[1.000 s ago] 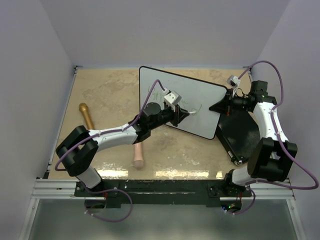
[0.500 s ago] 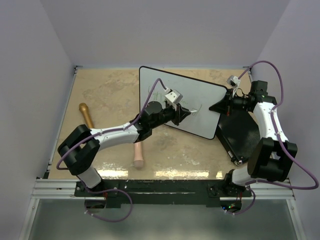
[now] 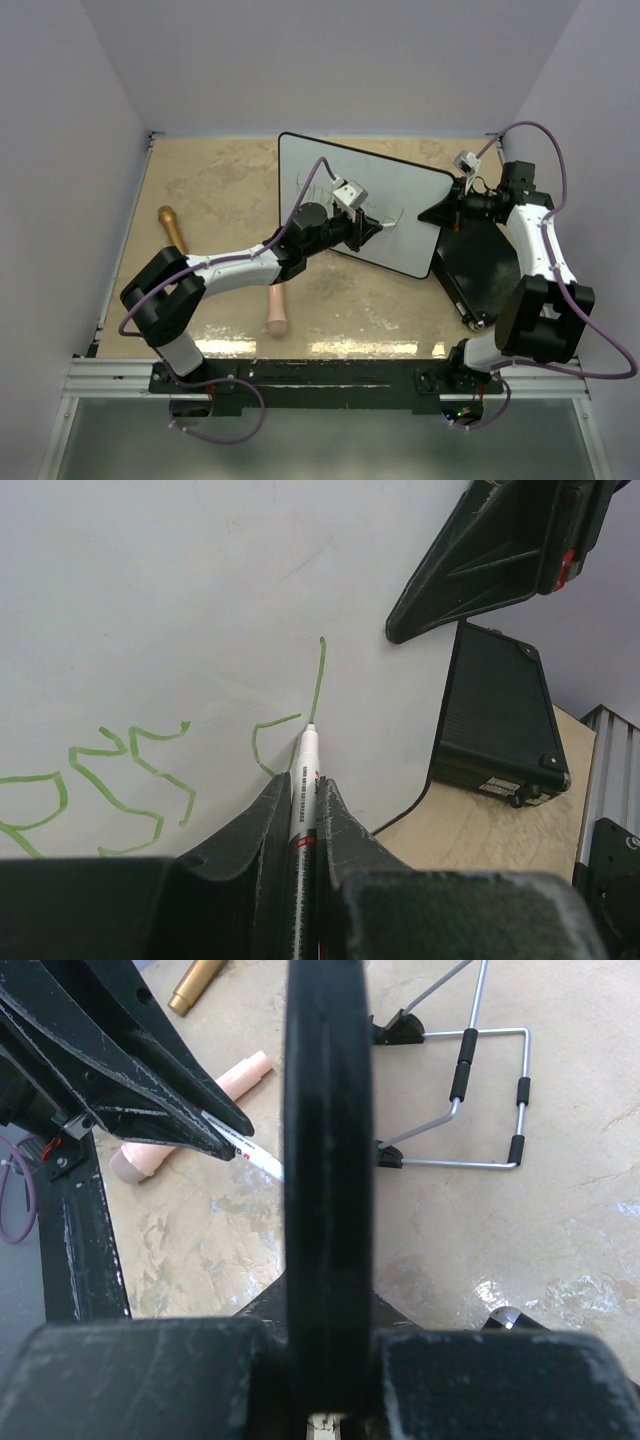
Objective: Write a sentence on the whiteboard
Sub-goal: Write on the whiteboard at the center of the board.
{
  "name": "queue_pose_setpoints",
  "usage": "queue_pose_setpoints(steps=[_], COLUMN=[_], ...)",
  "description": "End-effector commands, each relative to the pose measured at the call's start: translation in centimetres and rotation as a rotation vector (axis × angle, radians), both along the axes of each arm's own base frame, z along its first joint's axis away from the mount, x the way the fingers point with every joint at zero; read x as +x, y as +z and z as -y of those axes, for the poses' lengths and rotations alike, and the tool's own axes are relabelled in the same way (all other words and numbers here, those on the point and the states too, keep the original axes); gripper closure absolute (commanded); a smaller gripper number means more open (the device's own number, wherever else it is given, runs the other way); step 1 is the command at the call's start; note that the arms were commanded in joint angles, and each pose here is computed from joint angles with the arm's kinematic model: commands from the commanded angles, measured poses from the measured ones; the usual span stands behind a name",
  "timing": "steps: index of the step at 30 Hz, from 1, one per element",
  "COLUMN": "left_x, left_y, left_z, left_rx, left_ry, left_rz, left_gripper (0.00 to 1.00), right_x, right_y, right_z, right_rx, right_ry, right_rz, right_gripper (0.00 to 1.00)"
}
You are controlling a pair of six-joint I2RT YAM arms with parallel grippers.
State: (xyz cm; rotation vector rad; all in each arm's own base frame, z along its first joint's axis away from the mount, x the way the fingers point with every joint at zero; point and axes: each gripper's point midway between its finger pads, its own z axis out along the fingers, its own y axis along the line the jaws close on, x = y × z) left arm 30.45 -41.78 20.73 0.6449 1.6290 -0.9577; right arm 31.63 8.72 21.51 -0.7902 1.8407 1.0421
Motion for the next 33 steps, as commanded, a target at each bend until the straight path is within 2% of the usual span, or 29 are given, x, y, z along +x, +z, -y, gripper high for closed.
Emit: queue_pose_setpoints(steps=[1, 13, 33], left_x=[0.8, 1.2, 0.1], left_y=[2.8, 3.6, -1.6], left_z=[1.0, 1.7, 0.7], left_rx=[-0.061, -0.068, 0.019], left_ry=[-0.007, -0.018, -0.021], left_rz=[0.055, 0.064, -0.032], left_gripper=[1.0, 1.0, 1.0], right_x=[0.4, 0.4, 0.3], right_y=[0.4, 0.5, 0.5], right_z=[0.7, 0.7, 0.7], right_rx=[-0.069, -0.07, -0.068], right_ry=[-0.026, -0.025, -0.023], right_rz=[0.061, 0.062, 0.063], right_gripper=[1.0, 1.0, 1.0])
